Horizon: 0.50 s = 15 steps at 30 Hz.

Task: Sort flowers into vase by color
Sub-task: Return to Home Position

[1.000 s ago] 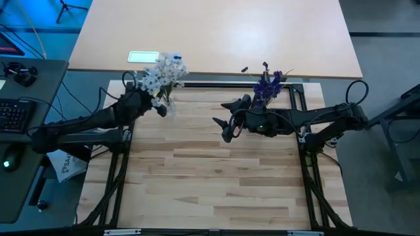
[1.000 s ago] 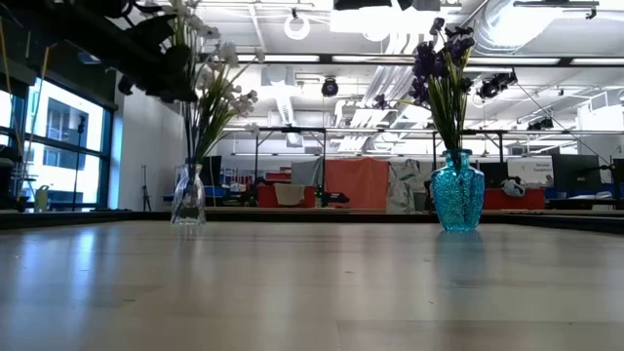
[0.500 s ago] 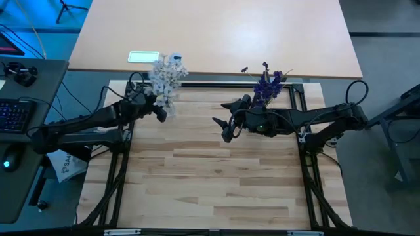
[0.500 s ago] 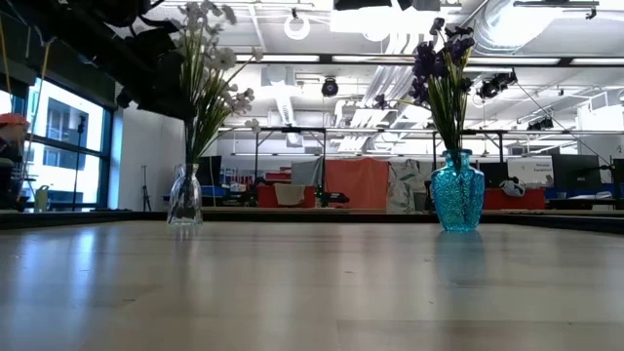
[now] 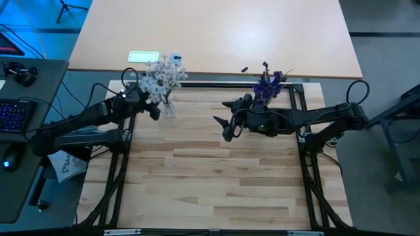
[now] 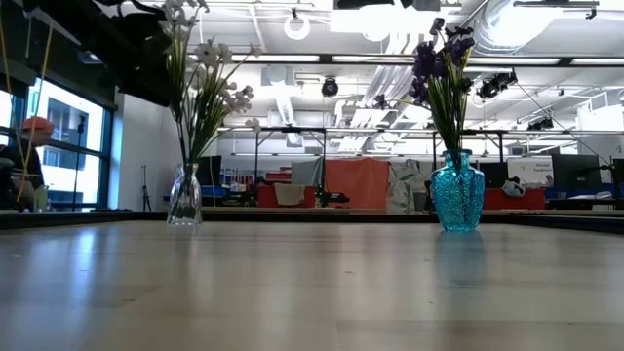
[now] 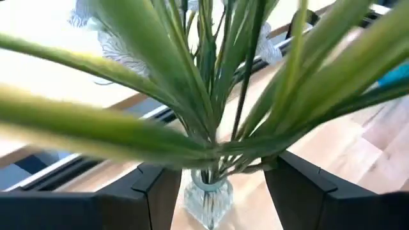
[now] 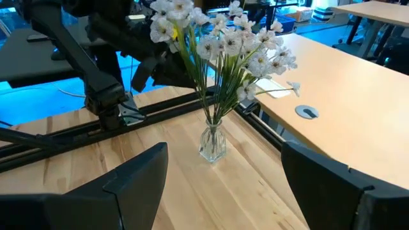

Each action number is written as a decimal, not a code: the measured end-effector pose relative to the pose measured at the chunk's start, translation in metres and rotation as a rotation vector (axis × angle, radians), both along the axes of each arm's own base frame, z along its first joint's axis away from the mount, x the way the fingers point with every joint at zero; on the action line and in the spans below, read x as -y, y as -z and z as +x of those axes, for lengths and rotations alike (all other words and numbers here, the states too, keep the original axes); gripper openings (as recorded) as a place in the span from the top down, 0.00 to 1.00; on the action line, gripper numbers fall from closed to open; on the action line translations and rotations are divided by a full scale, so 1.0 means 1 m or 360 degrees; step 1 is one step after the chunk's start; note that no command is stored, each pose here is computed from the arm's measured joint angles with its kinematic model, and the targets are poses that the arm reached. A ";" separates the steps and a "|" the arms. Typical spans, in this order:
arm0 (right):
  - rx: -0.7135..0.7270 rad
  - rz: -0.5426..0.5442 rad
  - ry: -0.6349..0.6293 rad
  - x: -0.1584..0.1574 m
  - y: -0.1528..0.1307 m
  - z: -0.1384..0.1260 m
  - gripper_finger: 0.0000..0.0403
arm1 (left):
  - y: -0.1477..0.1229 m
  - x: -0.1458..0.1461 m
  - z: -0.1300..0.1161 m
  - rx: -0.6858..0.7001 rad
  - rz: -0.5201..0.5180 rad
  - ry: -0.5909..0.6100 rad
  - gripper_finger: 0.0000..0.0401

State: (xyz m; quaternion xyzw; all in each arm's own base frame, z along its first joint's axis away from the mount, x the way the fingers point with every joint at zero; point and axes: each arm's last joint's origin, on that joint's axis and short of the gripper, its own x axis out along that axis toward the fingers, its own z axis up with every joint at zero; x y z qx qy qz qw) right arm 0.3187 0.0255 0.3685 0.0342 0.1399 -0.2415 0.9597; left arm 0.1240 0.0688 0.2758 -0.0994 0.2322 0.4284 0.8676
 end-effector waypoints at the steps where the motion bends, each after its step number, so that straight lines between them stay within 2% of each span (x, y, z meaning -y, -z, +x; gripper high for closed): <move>1: 0.0000 0.0000 0.0000 0.000 0.000 0.000 0.26 | 0.000 0.000 0.000 0.0001 -0.0002 0.0002 0.50; 6: -0.0002 -0.0004 0.0002 0.001 0.000 0.000 0.26 | -0.010 0.003 -0.003 -0.0026 -0.0069 0.0078 0.50; 10: -0.0008 -0.0015 -0.0002 0.001 0.000 0.000 0.26 | -0.029 0.006 -0.011 -0.0102 -0.0050 0.0087 0.50; 15: -0.0018 -0.0034 -0.0008 0.001 0.000 0.000 0.26 | -0.047 0.009 -0.017 -0.0074 -0.0039 0.0097 0.50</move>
